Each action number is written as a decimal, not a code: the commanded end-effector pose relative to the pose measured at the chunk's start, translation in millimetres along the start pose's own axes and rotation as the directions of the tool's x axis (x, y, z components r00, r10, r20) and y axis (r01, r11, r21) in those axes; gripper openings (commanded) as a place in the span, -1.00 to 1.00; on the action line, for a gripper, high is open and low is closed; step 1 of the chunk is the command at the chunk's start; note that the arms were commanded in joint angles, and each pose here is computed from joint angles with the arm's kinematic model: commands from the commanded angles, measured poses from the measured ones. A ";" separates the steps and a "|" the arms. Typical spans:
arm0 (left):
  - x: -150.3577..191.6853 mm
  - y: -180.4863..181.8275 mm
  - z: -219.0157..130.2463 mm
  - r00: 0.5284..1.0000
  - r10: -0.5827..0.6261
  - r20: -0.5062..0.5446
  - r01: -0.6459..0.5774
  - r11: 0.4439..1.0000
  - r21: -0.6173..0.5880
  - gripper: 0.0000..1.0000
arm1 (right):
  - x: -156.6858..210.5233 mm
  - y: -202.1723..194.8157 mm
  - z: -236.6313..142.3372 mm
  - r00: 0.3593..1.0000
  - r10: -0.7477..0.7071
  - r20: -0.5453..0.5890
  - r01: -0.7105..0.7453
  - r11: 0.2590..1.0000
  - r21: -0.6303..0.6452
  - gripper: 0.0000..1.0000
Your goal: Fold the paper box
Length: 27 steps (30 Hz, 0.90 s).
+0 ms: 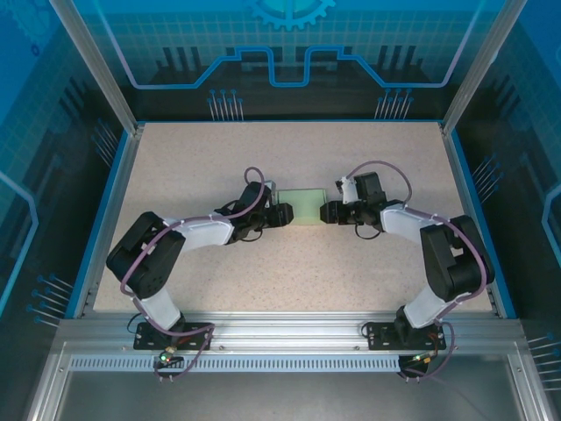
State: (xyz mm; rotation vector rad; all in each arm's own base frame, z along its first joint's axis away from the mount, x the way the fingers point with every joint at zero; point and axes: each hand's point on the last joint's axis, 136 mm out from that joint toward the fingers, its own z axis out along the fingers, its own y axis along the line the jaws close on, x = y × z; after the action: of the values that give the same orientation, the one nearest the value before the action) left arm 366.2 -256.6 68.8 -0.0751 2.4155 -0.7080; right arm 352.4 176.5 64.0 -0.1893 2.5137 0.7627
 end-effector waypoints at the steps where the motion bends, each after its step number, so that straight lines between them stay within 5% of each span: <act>1: -8.5 0.7 -11.1 0.998 0.052 0.041 -0.051 0.998 -0.032 0.29 | -9.1 2.5 -21.3 0.998 -0.060 0.037 0.058 0.996 0.070 0.05; 16: -59.7 14.0 -95.6 0.924 0.224 0.309 -0.165 0.964 -0.208 0.70 | -60.3 16.9 -152.6 0.894 -0.352 0.278 0.209 0.875 0.438 0.25; 20: -72.6 27.5 -126.0 0.866 0.285 0.411 -0.169 0.940 -0.295 0.96 | -70.6 11.7 -184.7 0.852 -0.406 0.330 0.184 0.823 0.537 0.61; 27: -86.4 56.4 -162.6 0.780 0.347 0.520 -0.131 0.904 -0.406 0.98 | -67.9 -11.6 -199.7 0.842 -0.422 0.335 0.127 0.760 0.638 1.00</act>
State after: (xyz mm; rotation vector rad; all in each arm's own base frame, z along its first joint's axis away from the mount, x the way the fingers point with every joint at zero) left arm 346.0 -138.6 181.6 -0.0655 1.9615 -0.2078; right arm 331.9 73.7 240.1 -0.1756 2.0575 -0.0244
